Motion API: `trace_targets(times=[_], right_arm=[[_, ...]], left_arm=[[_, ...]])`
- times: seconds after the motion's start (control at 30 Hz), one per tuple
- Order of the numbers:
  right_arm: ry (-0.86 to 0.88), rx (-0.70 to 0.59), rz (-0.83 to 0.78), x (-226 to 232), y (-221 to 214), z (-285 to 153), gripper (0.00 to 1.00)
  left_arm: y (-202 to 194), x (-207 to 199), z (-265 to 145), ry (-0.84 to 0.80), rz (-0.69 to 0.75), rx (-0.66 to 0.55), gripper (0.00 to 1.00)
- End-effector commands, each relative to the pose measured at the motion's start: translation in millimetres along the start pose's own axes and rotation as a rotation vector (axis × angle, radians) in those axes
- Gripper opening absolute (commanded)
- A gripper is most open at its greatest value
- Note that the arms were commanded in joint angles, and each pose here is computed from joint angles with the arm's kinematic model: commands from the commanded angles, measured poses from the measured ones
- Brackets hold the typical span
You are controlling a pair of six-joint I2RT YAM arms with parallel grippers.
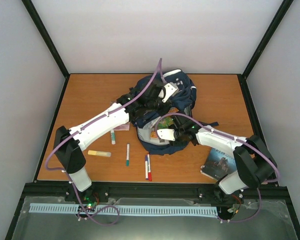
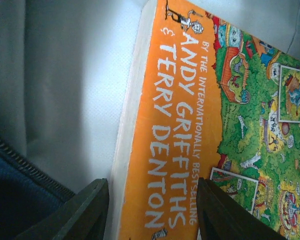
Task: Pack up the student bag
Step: Place the book in the student bag.
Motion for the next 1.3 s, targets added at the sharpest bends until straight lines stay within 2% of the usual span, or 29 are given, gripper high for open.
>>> trace_targets(times=[0.0,0.27,0.43,0.57,0.77,1.0,1.27], right_arm=[[-0.046,0.054,-0.047,-11,-1,9,0.51],[-0.203,0.140,-0.009,-48,-9,12,0.42],[-0.366,0.200,0.026,-75,-17,17,0.41],[-0.421,0.219,0.065,-85,-22,21,0.40],[-0.394,0.184,0.079,-73,-20,15,0.44],[-0.293,0.057,0.122,-53,-2,-11,0.51],[-0.139,-0.036,0.219,-12,7,-39,0.64]], left_arm=[[42,-7,-31,-0.038,-0.020,-0.153,0.01],[42,-11,-32,-0.062,0.010,-0.143,0.01],[38,-13,-30,-0.075,0.017,-0.111,0.01],[34,-14,-29,-0.085,0.011,-0.100,0.01],[34,-14,-28,-0.081,0.014,-0.096,0.01],[35,-11,-26,-0.064,0.026,-0.093,0.01],[27,-9,-14,-0.057,0.019,-0.065,0.01]])
Point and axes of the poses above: each gripper's point midway between its finger pads, its own z axis out along the fingers, its own x axis along the line the jaws close on, y = z × x, the point moved 3 cm from there along -z, back along the fingers, and after that the axes turned 11 degrees about -z, right-handed, at the moved point
